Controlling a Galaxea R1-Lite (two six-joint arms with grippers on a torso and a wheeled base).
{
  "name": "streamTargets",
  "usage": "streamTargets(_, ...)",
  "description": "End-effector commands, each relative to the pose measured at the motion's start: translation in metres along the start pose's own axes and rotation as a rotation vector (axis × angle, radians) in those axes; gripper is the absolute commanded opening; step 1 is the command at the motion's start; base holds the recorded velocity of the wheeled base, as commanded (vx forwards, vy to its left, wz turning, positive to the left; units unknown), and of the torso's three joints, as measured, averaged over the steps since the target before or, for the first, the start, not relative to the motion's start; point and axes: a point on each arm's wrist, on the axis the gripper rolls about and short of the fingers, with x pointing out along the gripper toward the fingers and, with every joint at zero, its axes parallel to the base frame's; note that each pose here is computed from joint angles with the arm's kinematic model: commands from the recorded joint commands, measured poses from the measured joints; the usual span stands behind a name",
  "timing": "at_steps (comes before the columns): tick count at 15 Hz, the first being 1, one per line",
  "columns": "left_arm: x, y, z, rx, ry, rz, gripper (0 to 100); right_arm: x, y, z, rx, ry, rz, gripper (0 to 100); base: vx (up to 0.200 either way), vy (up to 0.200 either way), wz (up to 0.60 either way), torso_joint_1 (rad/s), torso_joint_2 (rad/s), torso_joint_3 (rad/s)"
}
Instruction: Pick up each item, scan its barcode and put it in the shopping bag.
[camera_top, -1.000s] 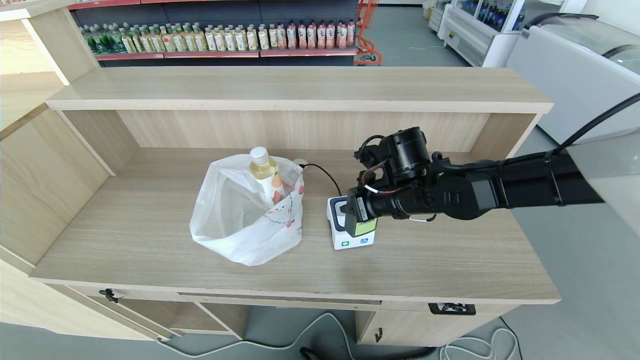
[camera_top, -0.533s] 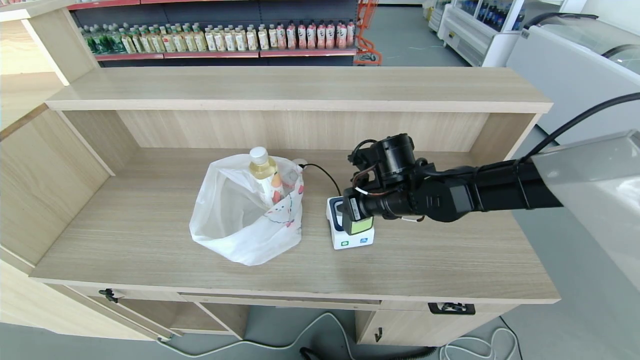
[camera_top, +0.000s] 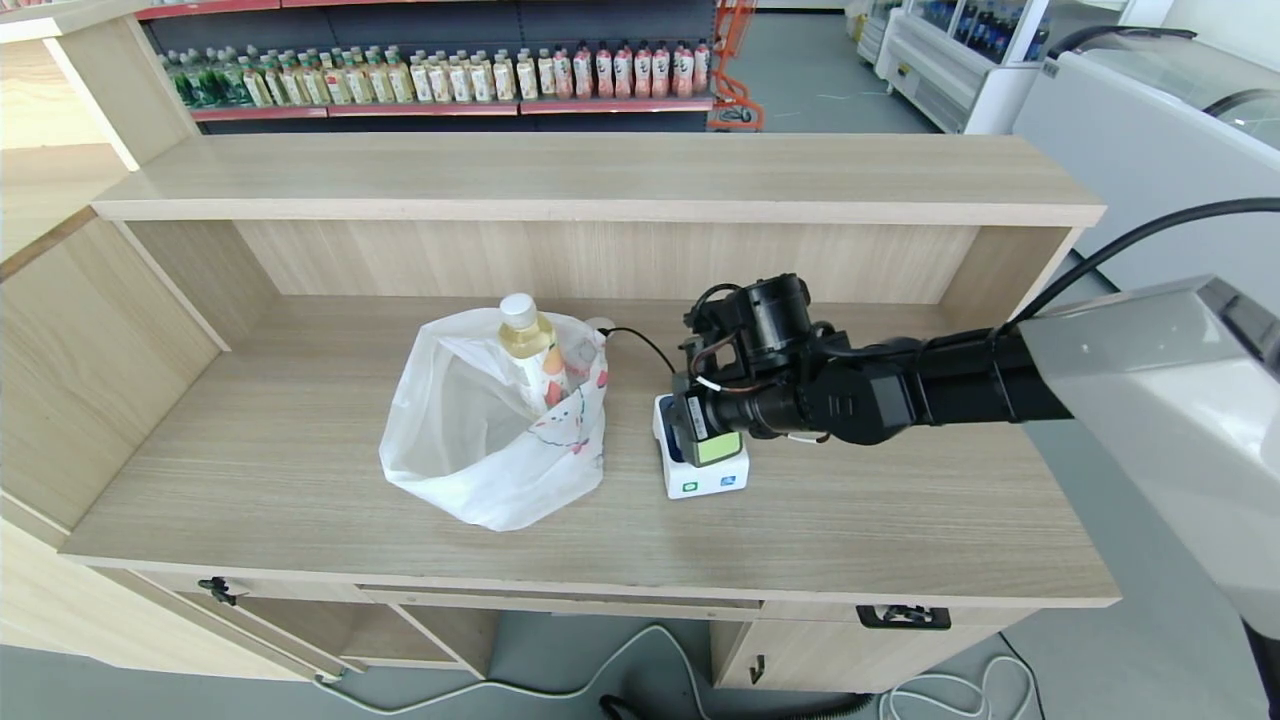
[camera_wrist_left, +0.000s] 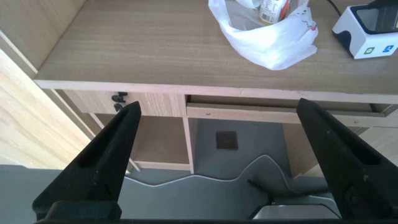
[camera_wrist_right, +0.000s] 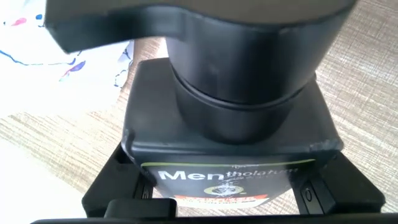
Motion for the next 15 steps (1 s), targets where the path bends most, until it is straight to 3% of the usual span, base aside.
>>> streamTargets(1, 0.0, 0.0, 0.0, 0.0, 0.0, 0.0, 100, 0.0, -0.001, 0.002, 0.007, -0.01, -0.001, 0, 0.0, 0.0, 0.0, 0.0, 0.0, 0.0)
streamTargets(7, 0.0, 0.0, 0.0, 0.0, 0.0, 0.0, 100, -0.048, -0.021, 0.048, 0.129, -0.165, 0.024, 0, 0.0, 0.0, 0.0, 0.0, 0.0, 0.0)
streamTargets(10, 0.0, 0.0, 0.0, 0.003, -0.001, 0.0, 100, -0.096, -0.046, 0.074, 0.144, -0.295, 0.089, 0, 0.0, 0.0, 0.0, 0.0, 0.0, 0.0)
streamTargets(15, 0.0, 0.0, 0.0, 0.003, -0.001, 0.0, 100, -0.098, -0.053, 0.078, 0.114, -0.448, 0.145, 0, 0.0, 0.2, 0.0, 0.005, 0.01, -0.003)
